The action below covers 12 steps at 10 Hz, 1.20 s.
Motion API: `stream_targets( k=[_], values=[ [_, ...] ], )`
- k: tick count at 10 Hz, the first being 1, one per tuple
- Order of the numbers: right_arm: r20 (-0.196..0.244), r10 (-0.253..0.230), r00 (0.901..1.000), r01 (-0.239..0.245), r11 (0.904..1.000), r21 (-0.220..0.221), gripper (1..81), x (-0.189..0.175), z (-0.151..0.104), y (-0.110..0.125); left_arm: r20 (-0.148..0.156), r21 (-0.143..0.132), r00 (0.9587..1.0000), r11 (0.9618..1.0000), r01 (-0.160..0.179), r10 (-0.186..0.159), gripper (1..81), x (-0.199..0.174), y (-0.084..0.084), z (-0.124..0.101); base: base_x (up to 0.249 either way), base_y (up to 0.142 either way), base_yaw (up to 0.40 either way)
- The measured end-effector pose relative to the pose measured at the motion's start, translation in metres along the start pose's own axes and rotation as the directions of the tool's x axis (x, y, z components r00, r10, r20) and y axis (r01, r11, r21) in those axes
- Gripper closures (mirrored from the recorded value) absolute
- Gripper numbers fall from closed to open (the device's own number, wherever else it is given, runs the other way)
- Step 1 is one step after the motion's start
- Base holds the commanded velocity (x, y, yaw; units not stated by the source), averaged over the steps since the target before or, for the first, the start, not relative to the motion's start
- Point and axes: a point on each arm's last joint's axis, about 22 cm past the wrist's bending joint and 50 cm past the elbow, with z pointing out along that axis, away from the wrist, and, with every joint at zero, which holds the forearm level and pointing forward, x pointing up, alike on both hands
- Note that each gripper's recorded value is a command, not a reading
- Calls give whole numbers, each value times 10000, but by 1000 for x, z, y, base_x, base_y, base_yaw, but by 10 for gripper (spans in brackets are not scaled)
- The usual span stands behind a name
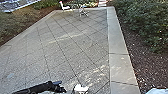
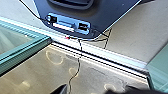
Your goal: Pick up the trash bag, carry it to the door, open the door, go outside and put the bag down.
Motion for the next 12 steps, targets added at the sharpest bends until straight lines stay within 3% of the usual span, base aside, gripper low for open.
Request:
stream_targets(
  k=[2,4,6,8,9,10,11,12],
  values=[
    [-424,-107,9990,101,9998,-159,10,20,-5,6,291,-91,9995,9999,110,-107,10,-38,-3,5,0,0,0],
    [-1034,-291,9942,256,9991,-349,10,47,-12,10,634,-267,9980,9996,20,-3,10,-104,0,25,0,0,0],
    [-1578,-474,9863,389,9977,-563,10,68,-19,15,1059,-598,9941,9980,-190,253,10,-192,14,60,0,0,0],
    [-2096,-549,9763,404,9965,-728,10,86,-26,19,1259,-609,9904,9969,-493,566,10,-264,16,85,0,0,0],
    [-2345,-407,9713,249,9972,-699,10,90,-27,17,1485,-676,9846,9943,-830,923,10,-294,22,98,0,0,0],
    [-2630,-216,9645,65,9983,-580,10,94,-27,11,1598,-835,9766,9877,-1320,1440,10,-313,36,110,0,0,0],
    [-2856,-15,9584,-119,9989,-452,10,96,-27,6,1603,-1024,9673,9780,-1819,1967,10,-322,51,119,0,0,0],
    [-3129,208,9496,-344,9987,-380,10,98,-27,5,1524,-1195,9540,9630,-2416,2582,10,-333,68,129,0,0,0]
  ],
)
